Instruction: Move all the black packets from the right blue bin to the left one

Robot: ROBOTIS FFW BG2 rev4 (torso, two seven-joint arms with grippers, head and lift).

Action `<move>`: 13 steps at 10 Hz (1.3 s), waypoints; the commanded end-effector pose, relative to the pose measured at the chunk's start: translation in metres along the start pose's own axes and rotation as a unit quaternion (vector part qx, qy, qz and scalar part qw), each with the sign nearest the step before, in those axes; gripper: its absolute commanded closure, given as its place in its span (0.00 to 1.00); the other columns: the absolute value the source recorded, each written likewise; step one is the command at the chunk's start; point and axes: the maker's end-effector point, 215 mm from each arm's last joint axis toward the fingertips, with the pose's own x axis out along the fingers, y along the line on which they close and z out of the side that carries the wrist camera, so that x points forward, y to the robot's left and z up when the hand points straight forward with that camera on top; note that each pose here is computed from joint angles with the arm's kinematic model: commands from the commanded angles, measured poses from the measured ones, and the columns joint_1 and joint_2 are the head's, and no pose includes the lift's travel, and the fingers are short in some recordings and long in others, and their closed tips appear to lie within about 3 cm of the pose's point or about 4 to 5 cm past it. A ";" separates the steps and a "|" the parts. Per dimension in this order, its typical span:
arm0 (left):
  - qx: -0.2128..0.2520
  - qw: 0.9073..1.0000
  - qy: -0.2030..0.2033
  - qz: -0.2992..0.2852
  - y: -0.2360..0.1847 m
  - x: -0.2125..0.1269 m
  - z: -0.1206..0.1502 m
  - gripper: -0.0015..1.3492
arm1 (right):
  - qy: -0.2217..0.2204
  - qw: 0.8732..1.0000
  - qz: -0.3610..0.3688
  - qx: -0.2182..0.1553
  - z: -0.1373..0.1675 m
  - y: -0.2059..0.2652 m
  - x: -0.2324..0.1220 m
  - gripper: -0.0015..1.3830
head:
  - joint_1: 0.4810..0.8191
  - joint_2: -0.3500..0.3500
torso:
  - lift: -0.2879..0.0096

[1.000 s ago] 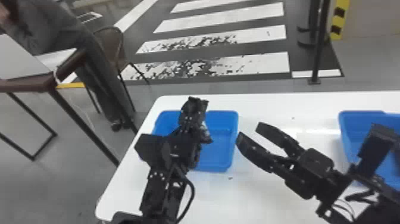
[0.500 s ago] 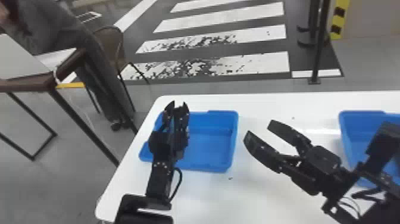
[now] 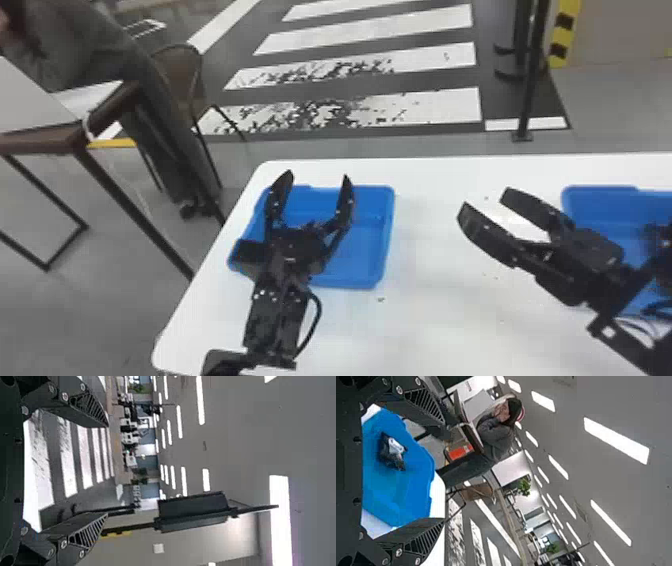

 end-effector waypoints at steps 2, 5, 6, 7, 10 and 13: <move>-0.078 0.997 -0.014 -0.013 -0.028 -0.030 0.066 0.13 | 0.032 0.993 -0.089 -0.066 0.023 -0.072 -0.037 0.12 | 0.63 0.87 | 0.50; -0.119 0.992 0.030 -0.013 -0.040 -0.064 0.083 0.12 | 0.072 0.964 -0.226 -0.118 0.054 -0.160 -0.115 0.12 | 0.63 0.64 | 0.50; -0.122 0.992 0.034 -0.018 -0.044 -0.066 0.088 0.12 | 0.080 0.953 -0.265 -0.120 0.060 -0.183 -0.143 0.12 | 0.63 0.60 | 0.50; -0.122 0.992 0.037 -0.019 -0.045 -0.068 0.088 0.12 | 0.093 0.937 -0.305 -0.139 0.071 -0.202 -0.172 0.12 | 0.63 0.51 | 0.50; -0.124 0.991 0.042 -0.023 -0.049 -0.067 0.086 0.12 | 0.111 0.906 -0.380 -0.153 0.091 -0.238 -0.227 0.13 | 0.63 0.33 | 0.50; -0.129 0.990 0.043 -0.029 -0.054 -0.066 0.086 0.13 | 0.125 0.887 -0.418 -0.150 0.098 -0.271 -0.250 0.12 | 0.63 0.21 | 0.50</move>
